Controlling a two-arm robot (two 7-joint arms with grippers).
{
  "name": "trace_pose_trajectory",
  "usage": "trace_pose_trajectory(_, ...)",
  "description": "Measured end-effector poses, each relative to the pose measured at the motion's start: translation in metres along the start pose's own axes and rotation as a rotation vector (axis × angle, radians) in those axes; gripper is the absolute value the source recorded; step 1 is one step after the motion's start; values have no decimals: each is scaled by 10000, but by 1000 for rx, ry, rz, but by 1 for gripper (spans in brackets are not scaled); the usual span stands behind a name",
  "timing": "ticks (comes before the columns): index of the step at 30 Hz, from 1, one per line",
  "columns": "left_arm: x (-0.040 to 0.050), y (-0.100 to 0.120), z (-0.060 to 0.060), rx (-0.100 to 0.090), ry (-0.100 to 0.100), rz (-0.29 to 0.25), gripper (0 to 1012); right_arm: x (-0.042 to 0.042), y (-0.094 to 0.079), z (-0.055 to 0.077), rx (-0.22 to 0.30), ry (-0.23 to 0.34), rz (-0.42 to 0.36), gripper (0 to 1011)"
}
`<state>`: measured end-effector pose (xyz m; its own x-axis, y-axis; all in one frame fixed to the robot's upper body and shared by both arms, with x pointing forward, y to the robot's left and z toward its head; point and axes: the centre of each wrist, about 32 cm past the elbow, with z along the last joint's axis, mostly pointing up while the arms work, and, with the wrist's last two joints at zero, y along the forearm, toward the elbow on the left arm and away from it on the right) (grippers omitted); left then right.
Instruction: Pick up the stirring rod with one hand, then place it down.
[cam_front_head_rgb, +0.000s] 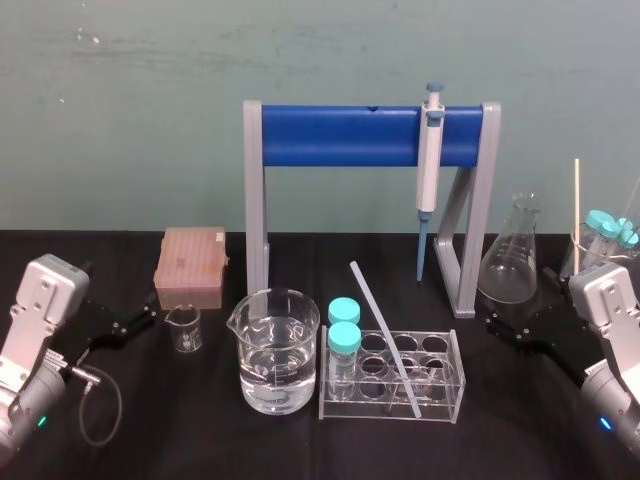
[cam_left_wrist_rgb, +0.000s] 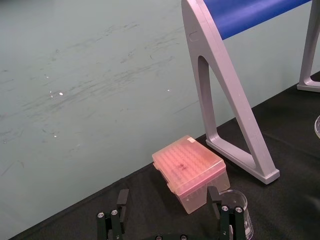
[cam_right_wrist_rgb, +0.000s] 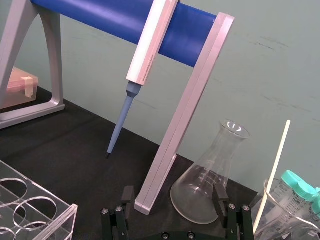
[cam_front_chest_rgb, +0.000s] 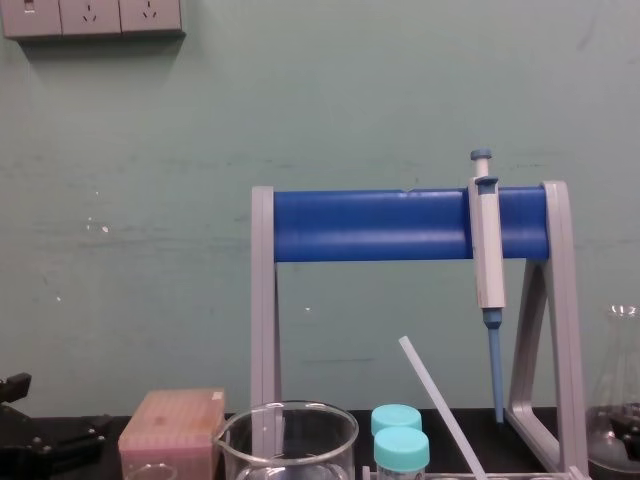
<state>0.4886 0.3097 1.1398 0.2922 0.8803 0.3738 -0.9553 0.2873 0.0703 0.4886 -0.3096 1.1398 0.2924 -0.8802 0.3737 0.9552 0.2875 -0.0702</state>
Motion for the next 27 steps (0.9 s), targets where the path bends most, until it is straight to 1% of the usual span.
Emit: trace_pose_trajectory(27, 0, 0, 0, 0, 0, 0, 1000, 0, 0, 0, 0, 0, 0, 1000)
